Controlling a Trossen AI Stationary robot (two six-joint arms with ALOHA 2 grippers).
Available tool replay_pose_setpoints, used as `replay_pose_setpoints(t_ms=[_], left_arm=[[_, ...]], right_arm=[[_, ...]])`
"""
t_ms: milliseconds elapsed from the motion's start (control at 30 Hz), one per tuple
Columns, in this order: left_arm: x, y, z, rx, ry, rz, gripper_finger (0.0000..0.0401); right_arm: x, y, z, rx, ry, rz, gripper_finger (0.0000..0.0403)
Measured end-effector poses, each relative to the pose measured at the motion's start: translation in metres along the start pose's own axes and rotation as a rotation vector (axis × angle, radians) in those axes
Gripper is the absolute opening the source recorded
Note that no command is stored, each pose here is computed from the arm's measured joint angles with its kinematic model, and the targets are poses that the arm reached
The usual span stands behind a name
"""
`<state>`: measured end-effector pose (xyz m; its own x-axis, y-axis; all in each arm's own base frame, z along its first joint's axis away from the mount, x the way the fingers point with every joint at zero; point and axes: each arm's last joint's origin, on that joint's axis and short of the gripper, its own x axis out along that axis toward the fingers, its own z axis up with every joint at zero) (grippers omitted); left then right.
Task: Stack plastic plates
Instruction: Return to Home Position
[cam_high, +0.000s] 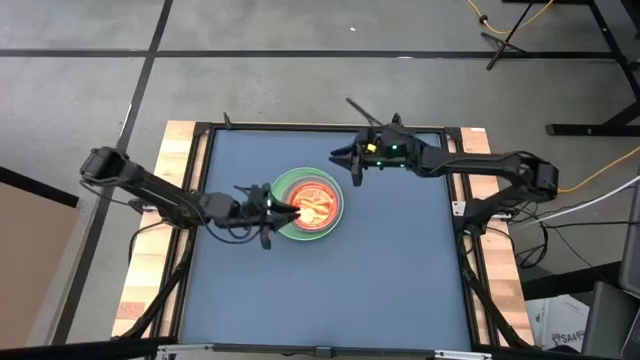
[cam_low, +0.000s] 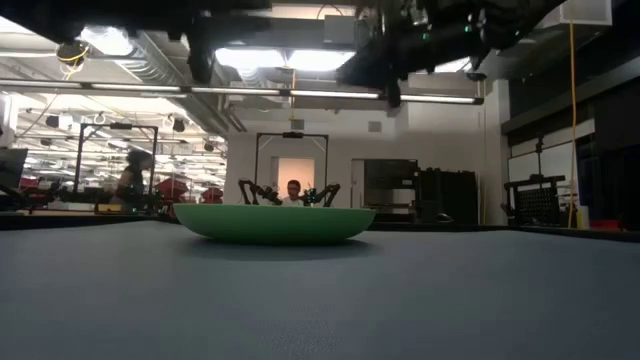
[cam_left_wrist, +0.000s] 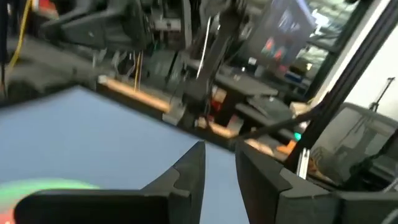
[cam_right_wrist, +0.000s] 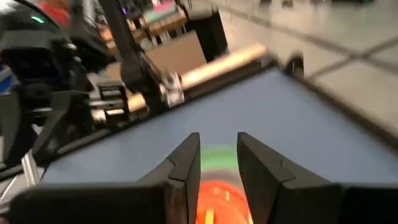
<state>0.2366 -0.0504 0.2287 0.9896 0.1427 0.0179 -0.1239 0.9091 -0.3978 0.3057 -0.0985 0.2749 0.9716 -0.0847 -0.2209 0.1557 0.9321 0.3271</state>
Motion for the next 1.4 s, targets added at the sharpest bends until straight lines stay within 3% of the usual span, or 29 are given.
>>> replay_pose_setpoints(t_ms=[233,467,1000,1400], left_arm=[[-0.025,-0.002,0.042,0.103,-0.149,-0.037,0.0082],[-0.056,0.001,0.068,0.145,-0.199,-0.037,0.0082],[-0.105,0.015,0.09,0.189,-0.221,0.027,0.0082],[-0.145,0.029,0.096,0.182,-0.237,0.024,0.0082]], right_arm=[[-0.027,0.017,0.033,-0.085,-0.085,0.022,0.0094],[-0.066,0.032,0.052,-0.141,-0.116,0.027,0.0094],[-0.166,0.061,0.066,-0.161,-0.194,0.042,0.0094],[-0.224,0.071,0.05,-0.152,-0.162,0.022,0.0094]])
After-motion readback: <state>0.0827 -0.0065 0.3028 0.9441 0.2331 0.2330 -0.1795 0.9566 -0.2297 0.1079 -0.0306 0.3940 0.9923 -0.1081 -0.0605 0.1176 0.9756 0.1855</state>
